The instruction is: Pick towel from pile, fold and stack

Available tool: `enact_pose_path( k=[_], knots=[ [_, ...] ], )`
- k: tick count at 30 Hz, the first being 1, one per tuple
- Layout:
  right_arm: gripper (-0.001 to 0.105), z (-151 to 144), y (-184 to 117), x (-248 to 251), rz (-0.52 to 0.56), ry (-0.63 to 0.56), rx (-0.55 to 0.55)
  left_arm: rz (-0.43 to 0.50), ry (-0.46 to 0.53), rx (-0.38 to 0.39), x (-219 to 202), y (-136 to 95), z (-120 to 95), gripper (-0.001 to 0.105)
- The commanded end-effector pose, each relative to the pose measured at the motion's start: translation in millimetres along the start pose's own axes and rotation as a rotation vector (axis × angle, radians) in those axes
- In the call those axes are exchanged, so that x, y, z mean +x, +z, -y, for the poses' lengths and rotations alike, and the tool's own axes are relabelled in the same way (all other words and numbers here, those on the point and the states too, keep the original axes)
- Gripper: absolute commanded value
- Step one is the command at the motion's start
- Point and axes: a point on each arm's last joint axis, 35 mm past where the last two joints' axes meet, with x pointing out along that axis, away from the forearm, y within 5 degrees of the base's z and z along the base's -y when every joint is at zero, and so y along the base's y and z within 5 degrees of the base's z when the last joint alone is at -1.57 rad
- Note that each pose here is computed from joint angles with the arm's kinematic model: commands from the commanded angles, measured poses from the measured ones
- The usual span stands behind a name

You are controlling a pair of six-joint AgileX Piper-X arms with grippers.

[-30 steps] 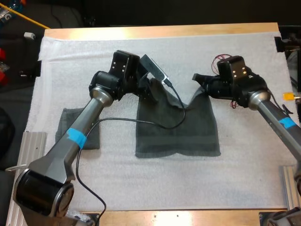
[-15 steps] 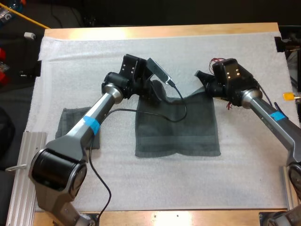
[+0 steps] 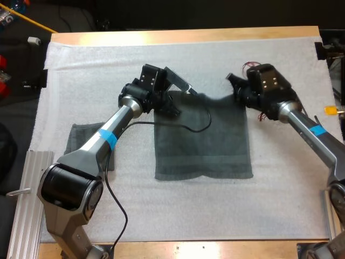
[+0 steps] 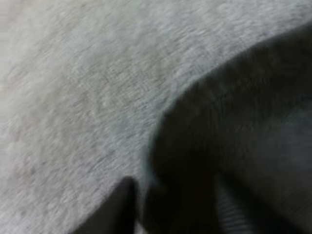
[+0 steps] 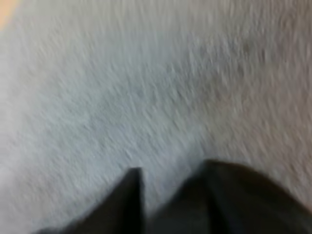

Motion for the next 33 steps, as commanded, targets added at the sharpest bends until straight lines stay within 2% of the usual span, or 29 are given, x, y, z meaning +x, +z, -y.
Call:
enact_pose_path(
  k=[1,3,5,7,11,15,20,23,28,33],
  knots=[
    [0.068,2,8,-1,0.024,0.033,0.004,0.0,0.032,-0.023,-2,2,-2,0.073],
    [0.071,4,15,-3,0.026,0.08,-0.034,-0.028,0.042,-0.021,-3,0,-2,0.069],
    [0.069,5,19,-8,0.017,0.108,-0.077,-0.052,0.045,-0.019,-9,-1,-3,0.06],
    [0.067,4,20,-15,0.015,0.108,-0.127,-0.067,0.044,-0.021,-16,-2,-3,0.056],
    [0.067,-2,23,-37,0.026,0.114,-0.283,-0.075,0.043,-0.077,-40,-1,-5,0.056],
    [0.067,-5,24,-63,0.02,0.108,-0.359,-0.076,0.018,-0.136,-67,-1,-5,0.056],
    [0.067,-4,21,-102,-0.026,0.09,-0.505,-0.094,-0.029,-0.207,-105,-5,-5,0.056],
    [0.067,-2,17,-125,-0.064,0.078,-0.552,-0.124,-0.069,-0.234,-123,-10,-4,0.056],
    [0.067,0,12,-156,-0.094,0.067,-0.573,-0.162,-0.071,-0.265,-152,-19,-5,0.056],
    [0.067,4,5,-181,-0.127,0.06,-0.615,-0.151,-0.075,-0.267,-180,-30,-5,0.056]
  ],
)
